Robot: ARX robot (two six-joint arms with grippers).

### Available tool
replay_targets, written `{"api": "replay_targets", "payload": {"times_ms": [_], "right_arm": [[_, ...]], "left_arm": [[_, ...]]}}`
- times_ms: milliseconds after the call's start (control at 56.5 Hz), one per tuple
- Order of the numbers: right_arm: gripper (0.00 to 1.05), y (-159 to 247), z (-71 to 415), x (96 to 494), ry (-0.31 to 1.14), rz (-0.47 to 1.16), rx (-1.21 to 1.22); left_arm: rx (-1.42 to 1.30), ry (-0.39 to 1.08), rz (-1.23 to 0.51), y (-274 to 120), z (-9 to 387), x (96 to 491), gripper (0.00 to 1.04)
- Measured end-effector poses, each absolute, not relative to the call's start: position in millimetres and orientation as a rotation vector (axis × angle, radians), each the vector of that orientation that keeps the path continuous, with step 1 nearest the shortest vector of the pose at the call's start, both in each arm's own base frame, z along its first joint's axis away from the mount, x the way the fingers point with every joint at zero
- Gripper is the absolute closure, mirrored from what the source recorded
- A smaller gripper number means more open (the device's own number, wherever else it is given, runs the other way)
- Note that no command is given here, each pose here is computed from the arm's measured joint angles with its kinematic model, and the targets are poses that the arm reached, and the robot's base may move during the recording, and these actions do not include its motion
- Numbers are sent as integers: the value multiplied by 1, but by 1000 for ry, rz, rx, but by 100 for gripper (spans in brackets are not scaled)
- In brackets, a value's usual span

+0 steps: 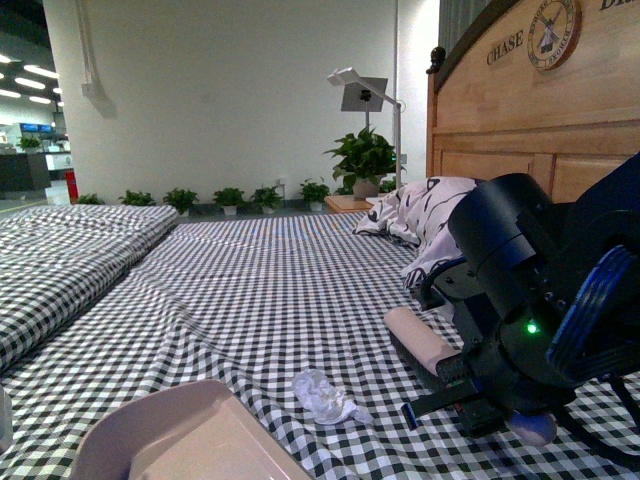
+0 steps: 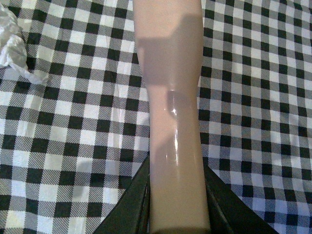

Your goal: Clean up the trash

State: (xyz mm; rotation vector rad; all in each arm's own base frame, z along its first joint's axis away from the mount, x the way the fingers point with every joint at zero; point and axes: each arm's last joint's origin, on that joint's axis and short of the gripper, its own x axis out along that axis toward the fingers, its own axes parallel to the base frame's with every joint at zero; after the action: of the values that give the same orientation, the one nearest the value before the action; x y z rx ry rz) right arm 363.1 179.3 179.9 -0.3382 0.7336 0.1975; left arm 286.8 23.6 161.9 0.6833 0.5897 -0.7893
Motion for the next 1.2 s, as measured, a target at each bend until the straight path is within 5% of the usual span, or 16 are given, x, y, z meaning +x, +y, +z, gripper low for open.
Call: {"api": "replay_targets", "payload": {"times_ms": [230, 691, 1205], "right_arm": [[84, 196, 172, 358, 809, 281, -346], [84, 208, 213, 287, 914, 786, -220], [84, 135, 254, 282, 728, 616, -111]], "left_arm": [[684, 590, -789, 24, 162, 287, 77], [684, 589, -790, 24, 162, 287, 77], [685, 589, -790, 24, 162, 287, 77]]}}
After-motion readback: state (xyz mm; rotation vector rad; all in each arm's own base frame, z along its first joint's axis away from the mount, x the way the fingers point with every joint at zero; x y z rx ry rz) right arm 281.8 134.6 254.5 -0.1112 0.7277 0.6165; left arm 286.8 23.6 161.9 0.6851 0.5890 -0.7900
